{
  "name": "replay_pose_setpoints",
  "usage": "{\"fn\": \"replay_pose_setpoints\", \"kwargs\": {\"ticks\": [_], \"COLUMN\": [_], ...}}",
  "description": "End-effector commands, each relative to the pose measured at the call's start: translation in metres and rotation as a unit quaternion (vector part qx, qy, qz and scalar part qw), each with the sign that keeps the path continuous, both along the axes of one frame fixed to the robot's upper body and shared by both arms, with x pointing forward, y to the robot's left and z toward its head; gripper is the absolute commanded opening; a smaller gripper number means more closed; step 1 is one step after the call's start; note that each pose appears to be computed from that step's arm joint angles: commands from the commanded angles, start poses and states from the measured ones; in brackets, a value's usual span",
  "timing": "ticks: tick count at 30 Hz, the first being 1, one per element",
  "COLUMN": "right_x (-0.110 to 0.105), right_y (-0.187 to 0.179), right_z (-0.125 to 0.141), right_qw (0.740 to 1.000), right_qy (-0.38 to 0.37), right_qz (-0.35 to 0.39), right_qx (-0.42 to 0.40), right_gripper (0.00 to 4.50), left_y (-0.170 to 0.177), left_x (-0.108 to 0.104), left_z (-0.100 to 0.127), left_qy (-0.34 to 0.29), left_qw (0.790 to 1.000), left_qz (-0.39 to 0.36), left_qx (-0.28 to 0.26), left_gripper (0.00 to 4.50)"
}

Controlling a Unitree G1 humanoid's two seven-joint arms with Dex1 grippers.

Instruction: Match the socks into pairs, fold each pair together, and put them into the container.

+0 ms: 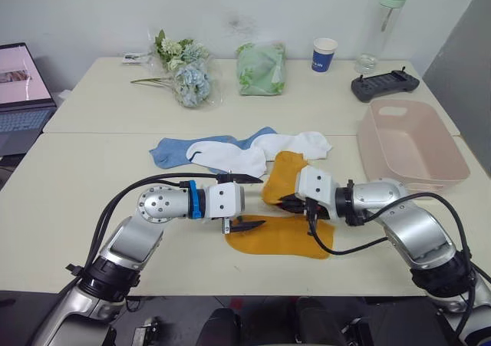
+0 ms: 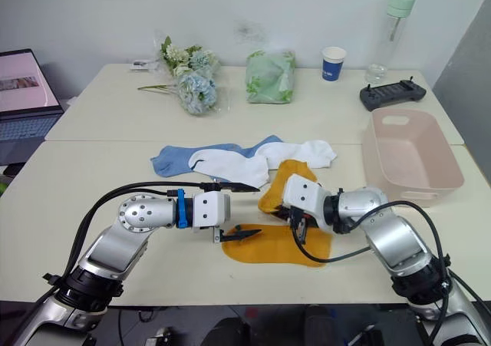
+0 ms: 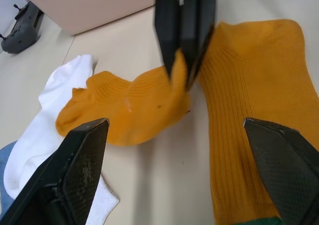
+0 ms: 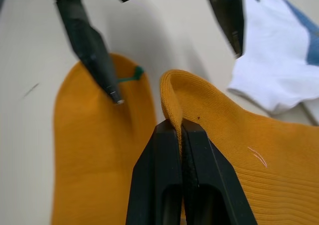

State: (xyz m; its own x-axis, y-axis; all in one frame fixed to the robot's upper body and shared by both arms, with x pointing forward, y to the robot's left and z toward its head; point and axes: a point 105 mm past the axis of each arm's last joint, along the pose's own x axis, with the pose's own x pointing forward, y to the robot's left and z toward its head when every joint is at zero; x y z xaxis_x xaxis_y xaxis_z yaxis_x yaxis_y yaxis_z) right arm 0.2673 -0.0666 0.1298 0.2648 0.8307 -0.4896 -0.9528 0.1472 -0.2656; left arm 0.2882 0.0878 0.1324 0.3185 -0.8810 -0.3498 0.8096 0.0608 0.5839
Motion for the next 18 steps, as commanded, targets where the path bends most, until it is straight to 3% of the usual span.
{"fn": "replay_pose_setpoints", "kwargs": {"ticks": [1,3,13,18], "right_x": [-0.003,-0.001,-0.003,-0.006], "right_y": [-0.001,0.001,0.001,-0.001], "right_z": [0.017,0.019,0.018,0.018], "right_qw": [1.0,0.999,0.999,0.999], "right_qy": [-0.015,-0.012,-0.009,0.006], "right_qz": [0.007,-0.002,0.005,0.007], "right_qx": [0.023,0.038,0.034,0.038], "right_gripper": [0.03,0.03,0.03,0.03], "left_y": [0.0,-0.005,0.001,-0.006], "left_x": [0.0,-0.002,-0.002,-0.002], "left_z": [0.013,0.015,0.004,0.009], "left_qy": [-0.017,-0.015,-0.01,-0.014], "left_qw": [1.0,0.999,1.0,1.0], "left_qz": [-0.003,-0.008,-0.007,-0.007], "left_qx": [-0.022,-0.036,-0.001,-0.022], "left_gripper": [4.5,4.5,4.5,4.5]}}
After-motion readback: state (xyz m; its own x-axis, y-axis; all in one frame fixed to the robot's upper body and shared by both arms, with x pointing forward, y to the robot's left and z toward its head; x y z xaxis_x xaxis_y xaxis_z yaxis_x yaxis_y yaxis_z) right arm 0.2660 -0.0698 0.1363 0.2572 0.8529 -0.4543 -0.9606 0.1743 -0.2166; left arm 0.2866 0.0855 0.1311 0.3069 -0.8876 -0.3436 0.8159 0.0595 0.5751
